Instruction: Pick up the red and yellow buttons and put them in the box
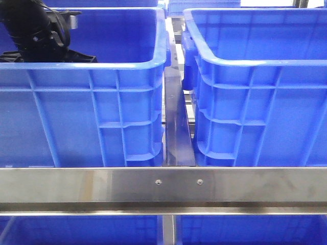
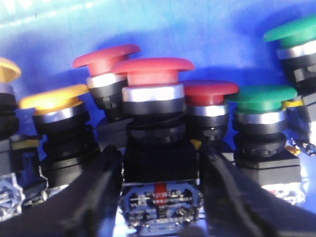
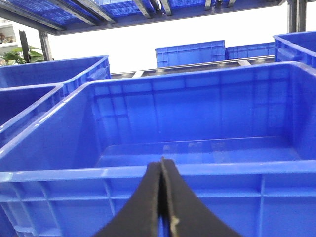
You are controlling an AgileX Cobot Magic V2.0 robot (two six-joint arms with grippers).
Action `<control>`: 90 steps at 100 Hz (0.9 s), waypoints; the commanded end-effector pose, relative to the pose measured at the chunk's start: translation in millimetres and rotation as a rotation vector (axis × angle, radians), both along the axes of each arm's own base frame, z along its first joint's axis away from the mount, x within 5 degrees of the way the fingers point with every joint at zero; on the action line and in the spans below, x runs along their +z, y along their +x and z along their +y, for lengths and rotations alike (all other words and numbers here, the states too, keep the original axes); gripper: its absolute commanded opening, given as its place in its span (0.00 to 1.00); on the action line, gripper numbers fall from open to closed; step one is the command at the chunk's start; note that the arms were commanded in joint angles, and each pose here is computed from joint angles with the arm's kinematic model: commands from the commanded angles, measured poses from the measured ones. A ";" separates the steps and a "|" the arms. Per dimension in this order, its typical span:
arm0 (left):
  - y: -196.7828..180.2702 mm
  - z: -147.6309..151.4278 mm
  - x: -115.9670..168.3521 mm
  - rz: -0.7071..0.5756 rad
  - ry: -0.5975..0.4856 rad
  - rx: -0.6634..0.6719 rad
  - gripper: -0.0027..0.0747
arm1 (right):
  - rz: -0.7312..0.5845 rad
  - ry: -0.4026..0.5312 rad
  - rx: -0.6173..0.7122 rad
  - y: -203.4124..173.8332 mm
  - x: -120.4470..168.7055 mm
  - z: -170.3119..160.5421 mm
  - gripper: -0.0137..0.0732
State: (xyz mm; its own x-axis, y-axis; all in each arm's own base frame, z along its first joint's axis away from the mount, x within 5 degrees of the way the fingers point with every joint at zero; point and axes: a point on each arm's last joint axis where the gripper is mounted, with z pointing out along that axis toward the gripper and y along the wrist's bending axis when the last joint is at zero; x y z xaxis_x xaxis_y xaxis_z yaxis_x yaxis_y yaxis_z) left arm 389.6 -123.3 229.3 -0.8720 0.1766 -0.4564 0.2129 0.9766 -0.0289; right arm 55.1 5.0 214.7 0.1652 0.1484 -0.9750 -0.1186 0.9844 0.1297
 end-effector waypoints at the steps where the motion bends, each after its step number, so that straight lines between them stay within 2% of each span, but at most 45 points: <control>1: -0.5 0.3 31.5 -0.098 -0.040 0.008 0.01 | -0.131 -0.001 -0.004 -5.7 15.4 -0.7 0.08; 21: -10.2 3.5 53.7 -0.134 -0.051 0.009 0.01 | -0.131 -0.001 -0.004 -5.7 15.4 -0.7 0.08; 48: -53.3 -4.3 121.4 -0.276 -0.093 -0.064 0.01 | -0.131 -0.001 -0.004 -5.7 15.4 -0.7 0.08; 69: -100.2 -32.0 161.2 -0.363 -0.137 -0.206 0.01 | -0.131 -0.001 -0.004 -5.7 15.4 -0.7 0.08; 90: -148.8 -71.9 181.0 -0.403 -0.187 -0.399 0.01 | -0.131 -0.001 -0.004 -5.7 15.4 -0.7 0.08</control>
State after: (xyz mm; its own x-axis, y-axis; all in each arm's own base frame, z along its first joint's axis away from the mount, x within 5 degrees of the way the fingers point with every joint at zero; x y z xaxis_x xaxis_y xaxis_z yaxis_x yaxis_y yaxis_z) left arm 264.3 -185.1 378.8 -0.6184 0.3534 -0.7019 0.5248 0.8505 -0.0341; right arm 55.1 5.0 214.7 0.1652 0.1484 -0.9750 -0.1186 0.9844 0.1297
